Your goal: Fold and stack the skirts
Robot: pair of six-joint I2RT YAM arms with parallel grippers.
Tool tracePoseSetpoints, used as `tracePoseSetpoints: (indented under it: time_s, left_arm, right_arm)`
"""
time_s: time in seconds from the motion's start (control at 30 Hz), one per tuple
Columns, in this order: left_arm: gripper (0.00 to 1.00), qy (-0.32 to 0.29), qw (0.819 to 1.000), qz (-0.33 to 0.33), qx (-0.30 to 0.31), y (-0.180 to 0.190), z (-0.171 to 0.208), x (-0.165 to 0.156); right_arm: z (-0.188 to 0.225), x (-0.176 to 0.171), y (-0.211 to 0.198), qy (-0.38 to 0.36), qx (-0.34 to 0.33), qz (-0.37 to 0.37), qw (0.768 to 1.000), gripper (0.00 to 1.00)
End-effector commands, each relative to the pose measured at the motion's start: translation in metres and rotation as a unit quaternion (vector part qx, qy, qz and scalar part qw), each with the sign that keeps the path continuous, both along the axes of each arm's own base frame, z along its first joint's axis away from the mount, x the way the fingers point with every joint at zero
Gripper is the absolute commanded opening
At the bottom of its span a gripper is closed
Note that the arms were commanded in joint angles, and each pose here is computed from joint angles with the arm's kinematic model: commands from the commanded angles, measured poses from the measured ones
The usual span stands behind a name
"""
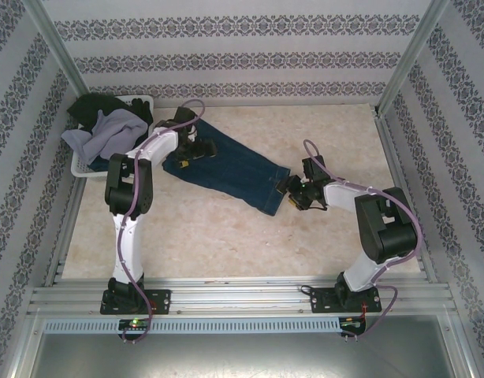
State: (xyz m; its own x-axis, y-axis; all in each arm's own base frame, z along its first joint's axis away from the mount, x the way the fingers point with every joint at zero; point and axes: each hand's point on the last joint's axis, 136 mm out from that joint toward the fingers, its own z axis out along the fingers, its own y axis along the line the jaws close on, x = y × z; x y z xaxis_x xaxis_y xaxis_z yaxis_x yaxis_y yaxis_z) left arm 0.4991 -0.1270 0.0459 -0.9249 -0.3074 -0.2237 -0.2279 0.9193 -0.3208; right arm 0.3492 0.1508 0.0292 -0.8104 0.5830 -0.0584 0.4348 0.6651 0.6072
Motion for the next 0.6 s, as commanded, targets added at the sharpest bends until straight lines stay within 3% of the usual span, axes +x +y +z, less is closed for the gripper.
tracePoseSetpoints:
  time_s: [0.0, 0.33, 0.57]
  left_arm:
    - [1.00, 0.028, 1.000, 0.004, 0.009, 0.012, -0.020, -0.012]
    - [1.00, 0.054, 0.998, 0.014, 0.000, 0.013, -0.036, -0.038]
    - [1.00, 0.060, 0.998, 0.022, -0.007, 0.015, -0.040, -0.062]
  right_arm:
    - [0.005, 0.012, 0.031, -0.014, 0.049, 0.020, 0.999, 0.60]
    - [0.018, 0.018, 0.041, -0.047, 0.046, 0.034, 0.997, 0.46]
    - [-0.004, 0.006, 0.029, -0.008, 0.011, 0.018, 1.000, 0.50]
